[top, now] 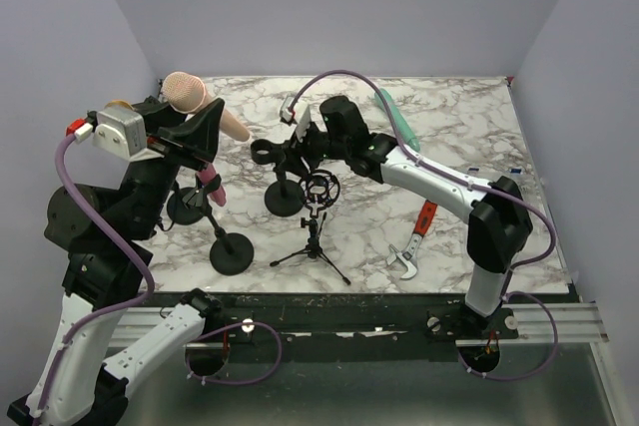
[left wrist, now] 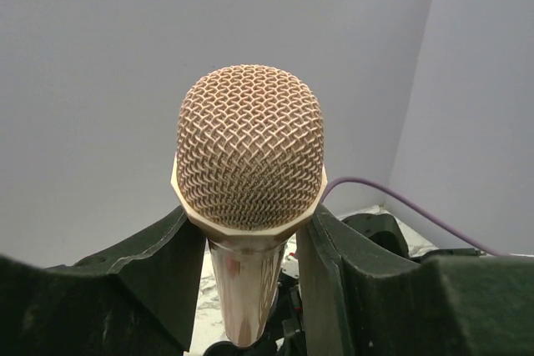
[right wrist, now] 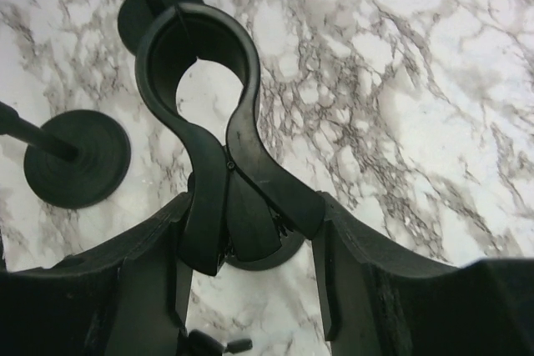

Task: Remove the microphone from the stand

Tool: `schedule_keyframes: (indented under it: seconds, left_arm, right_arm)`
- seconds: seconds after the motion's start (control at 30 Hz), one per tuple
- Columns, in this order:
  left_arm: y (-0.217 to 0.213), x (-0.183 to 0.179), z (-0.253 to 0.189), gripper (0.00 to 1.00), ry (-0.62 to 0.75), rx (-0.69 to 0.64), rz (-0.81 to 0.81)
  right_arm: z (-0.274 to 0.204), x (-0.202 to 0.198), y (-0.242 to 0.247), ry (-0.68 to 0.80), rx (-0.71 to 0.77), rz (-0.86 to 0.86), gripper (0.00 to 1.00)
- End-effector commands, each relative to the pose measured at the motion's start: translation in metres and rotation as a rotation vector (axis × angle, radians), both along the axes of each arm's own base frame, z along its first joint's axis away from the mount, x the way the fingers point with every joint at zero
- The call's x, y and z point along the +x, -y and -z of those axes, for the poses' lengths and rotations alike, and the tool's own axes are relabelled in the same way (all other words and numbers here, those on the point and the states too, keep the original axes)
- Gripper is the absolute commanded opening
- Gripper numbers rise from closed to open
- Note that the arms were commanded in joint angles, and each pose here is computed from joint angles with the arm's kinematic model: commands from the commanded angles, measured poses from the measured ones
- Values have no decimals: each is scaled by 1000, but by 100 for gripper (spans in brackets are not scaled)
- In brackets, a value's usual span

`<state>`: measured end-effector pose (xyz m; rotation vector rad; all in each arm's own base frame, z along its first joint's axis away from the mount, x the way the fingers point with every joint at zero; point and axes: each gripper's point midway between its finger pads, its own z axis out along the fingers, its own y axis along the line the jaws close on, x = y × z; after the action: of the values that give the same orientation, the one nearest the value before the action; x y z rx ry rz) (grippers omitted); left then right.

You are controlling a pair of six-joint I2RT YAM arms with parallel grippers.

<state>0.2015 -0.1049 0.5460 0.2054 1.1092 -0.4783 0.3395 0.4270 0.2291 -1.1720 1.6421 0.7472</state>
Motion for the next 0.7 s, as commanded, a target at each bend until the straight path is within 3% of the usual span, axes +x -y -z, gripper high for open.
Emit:
schedule_keyframes:
  seconds: [0.0, 0.2, 0.27, 0.33, 0.47, 0.5, 0.53, 0.57, 0.67]
  left_arm:
    - [-7, -6, -10, 0, 44, -28, -17]
    - [-5, -4, -8, 0, 39, -27, -9]
    - [-2, -2, -6, 0, 33, -28, -2]
    - [1, 1, -4, 0, 26, -28, 11]
    - [9, 8, 4, 0, 4, -24, 30]
    - [10, 9, 5, 0, 1, -25, 34]
    - [12, 12, 6, 0, -6, -23, 36]
    - [13, 12, 7, 0, -9, -25, 38]
    - [17, 15, 10, 0, -25, -34, 55]
  right_arm:
    - [113, -24, 43, -200, -325, 47, 1]
    - [106, -18, 32, -205, -283, 57, 1]
    - [95, -16, 25, -199, -247, 60, 15]
    - [77, -11, 20, -184, -203, 79, 35]
    - [27, -2, 11, -154, -98, 118, 60]
    - [14, -2, 8, -151, -65, 119, 69]
    - [1, -4, 6, -145, -34, 115, 91]
    - [-13, -6, 4, -145, 4, 110, 99]
    - [-49, -17, 2, -139, 89, 70, 100]
